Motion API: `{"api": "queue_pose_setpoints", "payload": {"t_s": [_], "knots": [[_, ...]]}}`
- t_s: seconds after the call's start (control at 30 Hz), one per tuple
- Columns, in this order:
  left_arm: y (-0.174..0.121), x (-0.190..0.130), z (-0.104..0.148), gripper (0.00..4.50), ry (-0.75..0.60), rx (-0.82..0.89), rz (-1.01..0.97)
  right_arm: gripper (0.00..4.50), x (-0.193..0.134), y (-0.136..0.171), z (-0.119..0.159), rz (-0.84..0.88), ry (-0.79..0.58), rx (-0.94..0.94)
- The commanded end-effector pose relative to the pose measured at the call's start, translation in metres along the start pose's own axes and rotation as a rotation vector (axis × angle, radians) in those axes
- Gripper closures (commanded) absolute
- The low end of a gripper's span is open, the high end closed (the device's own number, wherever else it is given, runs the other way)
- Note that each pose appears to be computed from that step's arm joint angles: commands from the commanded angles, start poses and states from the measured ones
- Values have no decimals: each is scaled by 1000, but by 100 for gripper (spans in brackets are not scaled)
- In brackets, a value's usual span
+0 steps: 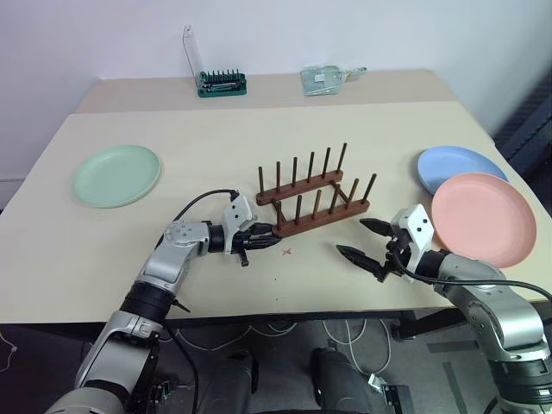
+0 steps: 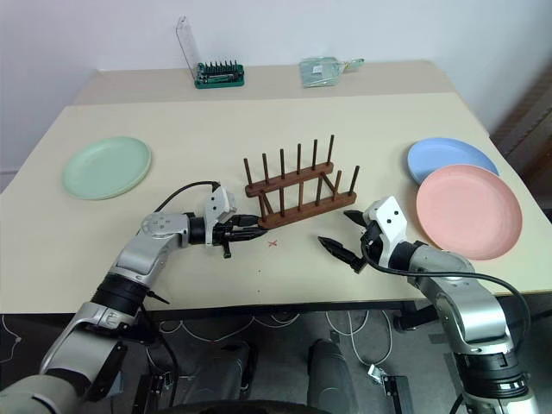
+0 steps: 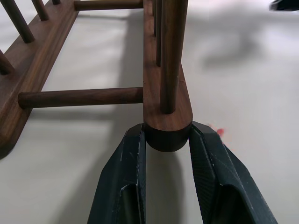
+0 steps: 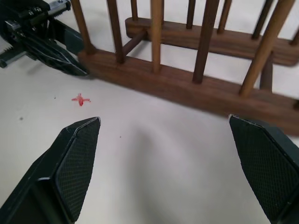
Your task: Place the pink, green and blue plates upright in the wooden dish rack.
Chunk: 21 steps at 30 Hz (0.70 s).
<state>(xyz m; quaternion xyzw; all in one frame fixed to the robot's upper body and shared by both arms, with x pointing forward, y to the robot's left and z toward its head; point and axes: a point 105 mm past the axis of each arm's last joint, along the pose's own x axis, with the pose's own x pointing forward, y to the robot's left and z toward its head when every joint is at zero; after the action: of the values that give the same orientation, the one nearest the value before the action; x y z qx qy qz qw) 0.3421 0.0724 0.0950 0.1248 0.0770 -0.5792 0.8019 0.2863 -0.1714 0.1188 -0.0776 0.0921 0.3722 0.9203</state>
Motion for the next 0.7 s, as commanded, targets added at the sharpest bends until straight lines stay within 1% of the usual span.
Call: {"api": "queue_pose_setpoints", "payload": {"t_s": [0.03, 0.07, 0.1, 0.13, 0.17, 0.3, 0.4, 0.47, 0.53, 0.63, 0.67, 0.7], "knots": [[7, 0, 10, 200, -30, 32, 15, 0, -5, -1, 15, -17, -40, -58], [7, 1, 10, 144, -28, 39, 22, 0, -6, -1, 15, -18, -39, -59], [9, -1, 10, 101, -31, 39, 35, 0, -5, -1, 14, -19, -36, -60], [8, -4, 8, 44, -28, 40, 42, 0, -5, -1, 14, -17, -31, -61], [7, -6, 7, 2, -27, 39, 45, 0, -6, -1, 13, -17, -27, -62], [7, -17, -7, 2, 35, 59, 98, 0, -6, -3, 9, -13, 8, -72], [2, -33, -17, 2, 75, 33, 134, 0, -6, -5, 4, -12, 35, -77], [-5, -43, -19, 52, 71, 1, 151, 54, -5, -7, 1, -20, 52, -88], [-15, -49, -20, 130, 68, -26, 145, 132, -3, -9, 0, -25, 56, -97], [-36, -48, -22, 283, 63, -66, 99, 285, 0, -17, -7, -55, 101, -111], [-44, -43, -22, 349, 54, -78, 83, 346, 1, -20, -12, -64, 124, -117], [-50, -37, -20, 393, 39, -90, 69, 394, 3, -24, -15, -76, 139, -131]]}}
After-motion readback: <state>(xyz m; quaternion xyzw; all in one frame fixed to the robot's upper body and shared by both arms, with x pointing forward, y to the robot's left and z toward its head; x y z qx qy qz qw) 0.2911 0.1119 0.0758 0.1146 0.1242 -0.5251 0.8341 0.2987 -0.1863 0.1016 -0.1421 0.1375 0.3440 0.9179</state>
